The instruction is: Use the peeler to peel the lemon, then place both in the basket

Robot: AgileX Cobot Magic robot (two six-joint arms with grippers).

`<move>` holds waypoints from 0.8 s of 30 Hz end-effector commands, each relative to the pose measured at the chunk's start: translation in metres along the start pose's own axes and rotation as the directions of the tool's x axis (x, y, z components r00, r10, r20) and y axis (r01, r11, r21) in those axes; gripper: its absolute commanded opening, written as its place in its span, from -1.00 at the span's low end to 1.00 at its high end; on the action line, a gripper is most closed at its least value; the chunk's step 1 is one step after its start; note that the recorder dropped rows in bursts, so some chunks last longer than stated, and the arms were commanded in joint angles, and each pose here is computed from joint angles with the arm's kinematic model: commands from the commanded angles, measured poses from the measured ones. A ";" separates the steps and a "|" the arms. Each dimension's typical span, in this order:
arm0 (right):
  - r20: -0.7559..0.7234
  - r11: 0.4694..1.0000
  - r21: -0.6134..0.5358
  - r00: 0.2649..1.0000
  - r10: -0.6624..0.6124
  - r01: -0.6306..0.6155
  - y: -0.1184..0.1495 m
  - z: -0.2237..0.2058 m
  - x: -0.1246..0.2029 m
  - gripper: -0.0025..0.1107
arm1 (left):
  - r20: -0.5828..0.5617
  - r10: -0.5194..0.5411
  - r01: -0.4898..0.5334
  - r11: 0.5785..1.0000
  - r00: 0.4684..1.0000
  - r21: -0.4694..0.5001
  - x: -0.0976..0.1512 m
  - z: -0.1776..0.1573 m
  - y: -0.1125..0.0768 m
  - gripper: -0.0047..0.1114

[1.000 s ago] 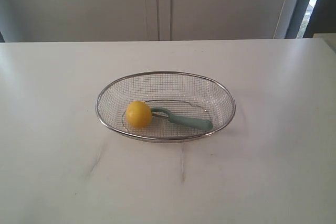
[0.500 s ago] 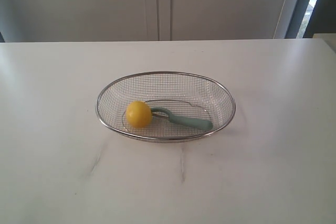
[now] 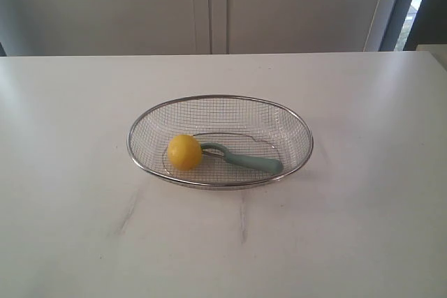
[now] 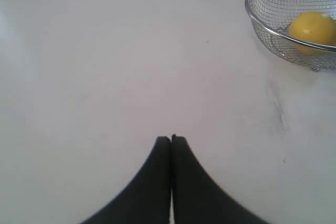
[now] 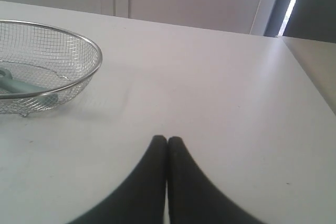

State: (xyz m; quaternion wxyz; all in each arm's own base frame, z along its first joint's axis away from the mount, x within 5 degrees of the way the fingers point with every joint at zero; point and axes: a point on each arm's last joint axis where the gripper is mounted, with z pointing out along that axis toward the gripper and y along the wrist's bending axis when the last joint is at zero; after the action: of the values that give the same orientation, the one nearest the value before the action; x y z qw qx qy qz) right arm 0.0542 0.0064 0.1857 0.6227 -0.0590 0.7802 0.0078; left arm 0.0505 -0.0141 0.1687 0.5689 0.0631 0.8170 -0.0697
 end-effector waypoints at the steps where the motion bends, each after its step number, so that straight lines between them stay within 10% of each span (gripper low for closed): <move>1: 0.007 1.000 -0.004 1.000 0.006 -0.006 0.000 0.000 0.000 -0.96 | 0.001 -0.009 0.009 1.000 1.000 0.001 0.001 0.000 0.000 -0.92; 24: 0.005 1.000 -0.004 1.000 0.006 -0.006 0.000 0.000 0.001 -0.96 | 0.014 -0.055 0.057 0.990 0.998 -0.129 0.001 0.000 0.007 -0.92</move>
State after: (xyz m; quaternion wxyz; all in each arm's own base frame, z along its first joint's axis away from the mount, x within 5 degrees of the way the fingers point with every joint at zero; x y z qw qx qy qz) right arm 0.0541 0.0064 0.1853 0.6206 -0.0586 0.7819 0.0087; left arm 0.0520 -0.0070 0.1687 0.5724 0.0062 0.8194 -0.0300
